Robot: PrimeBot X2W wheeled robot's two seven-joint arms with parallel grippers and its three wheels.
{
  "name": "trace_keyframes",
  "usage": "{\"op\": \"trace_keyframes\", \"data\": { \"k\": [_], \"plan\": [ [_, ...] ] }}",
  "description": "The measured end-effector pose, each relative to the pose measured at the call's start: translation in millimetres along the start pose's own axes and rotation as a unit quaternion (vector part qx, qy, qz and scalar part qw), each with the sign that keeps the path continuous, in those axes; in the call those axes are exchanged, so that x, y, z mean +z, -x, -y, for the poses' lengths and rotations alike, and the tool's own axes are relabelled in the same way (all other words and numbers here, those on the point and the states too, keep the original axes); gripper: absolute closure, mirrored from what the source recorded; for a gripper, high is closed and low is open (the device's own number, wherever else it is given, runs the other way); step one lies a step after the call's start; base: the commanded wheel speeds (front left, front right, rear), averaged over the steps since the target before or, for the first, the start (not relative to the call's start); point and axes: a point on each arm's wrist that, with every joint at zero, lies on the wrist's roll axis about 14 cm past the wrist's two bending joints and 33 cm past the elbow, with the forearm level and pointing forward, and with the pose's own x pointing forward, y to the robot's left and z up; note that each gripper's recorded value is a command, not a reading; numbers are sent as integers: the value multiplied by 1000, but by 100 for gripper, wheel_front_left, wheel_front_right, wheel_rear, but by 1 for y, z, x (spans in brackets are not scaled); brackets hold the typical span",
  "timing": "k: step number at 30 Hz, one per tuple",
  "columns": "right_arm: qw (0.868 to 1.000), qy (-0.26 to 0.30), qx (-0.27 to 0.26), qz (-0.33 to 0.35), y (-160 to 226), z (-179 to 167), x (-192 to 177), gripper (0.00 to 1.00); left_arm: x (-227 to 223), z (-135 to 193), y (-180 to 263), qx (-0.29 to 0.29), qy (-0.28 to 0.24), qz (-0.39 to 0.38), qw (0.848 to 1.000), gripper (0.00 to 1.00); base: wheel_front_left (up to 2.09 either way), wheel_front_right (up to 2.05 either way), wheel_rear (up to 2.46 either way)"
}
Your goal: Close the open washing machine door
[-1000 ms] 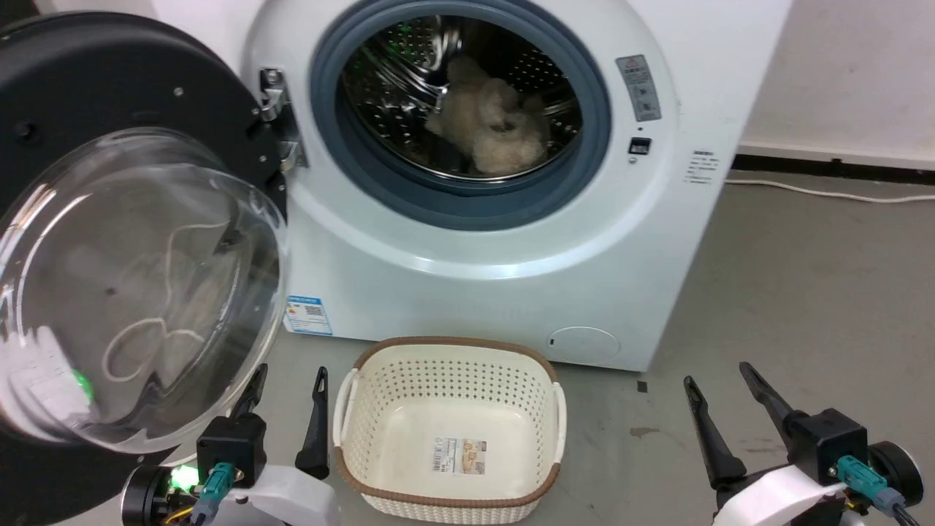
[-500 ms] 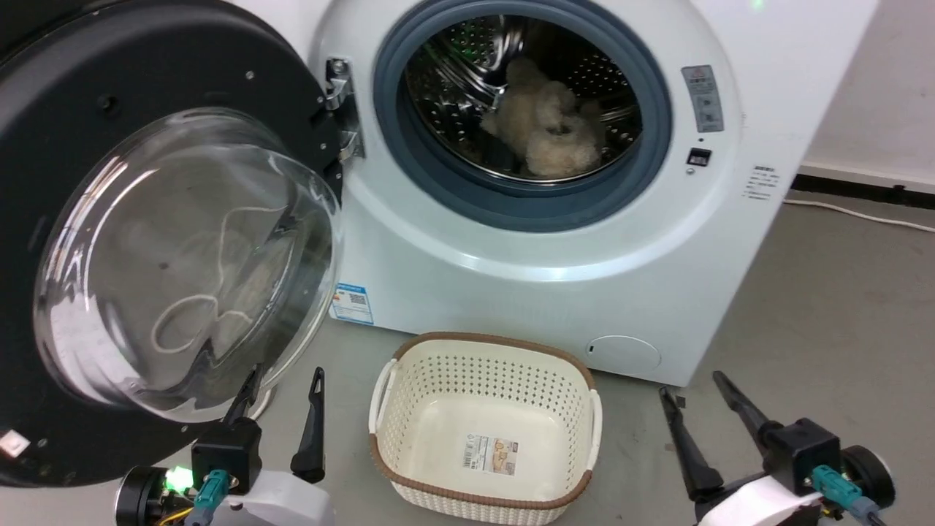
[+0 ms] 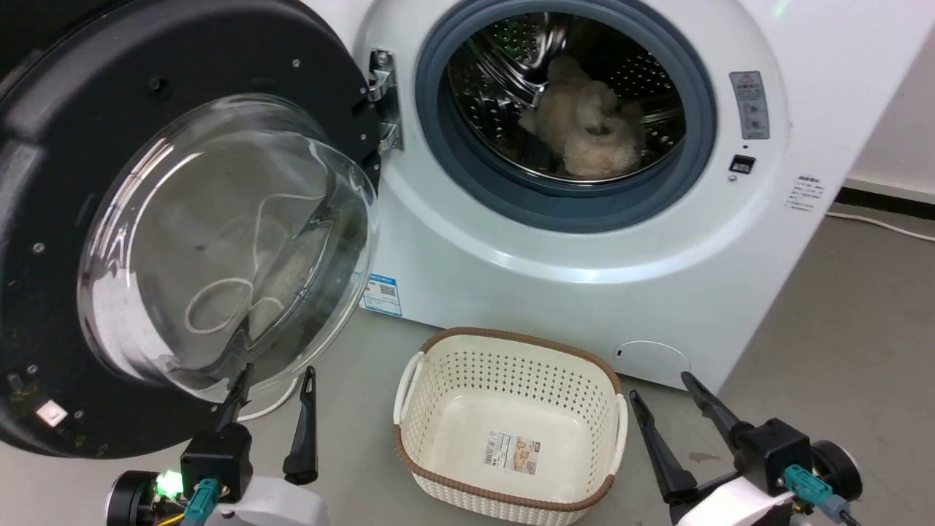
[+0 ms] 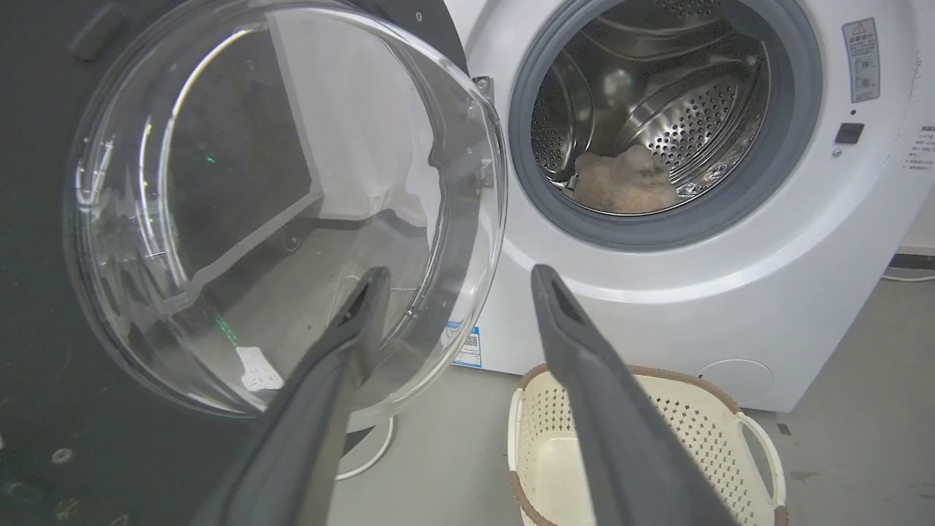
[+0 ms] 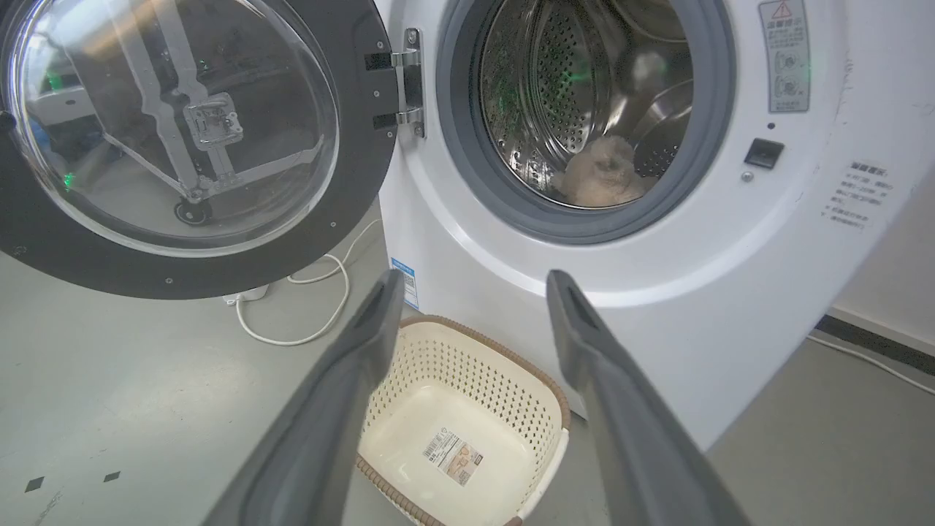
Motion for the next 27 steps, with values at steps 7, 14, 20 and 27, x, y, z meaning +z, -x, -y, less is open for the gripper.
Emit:
{"op": "trace_keyframes", "data": {
  "k": [7, 14, 20, 27],
  "plan": [
    [1000, -2, 27, 2, -7, -16, -1, 0, 2, -11, 7, 16, 1, 6, 1000, 0, 0, 0, 0],
    [999, -8, 52, 1, -12, -32, -4, 0, 5, -21, 14, 32, -1, 14, 999, 0, 0, 0, 0],
    [997, -11, 72, 7, -18, -44, -3, 0, 6, -31, 20, 47, -4, 18, 999, 0, 0, 0, 0],
    [995, -15, 94, 7, -20, -58, -5, 0, 7, -40, 27, 62, -6, 24, 998, 0, 0, 0, 0]
  ]
}}
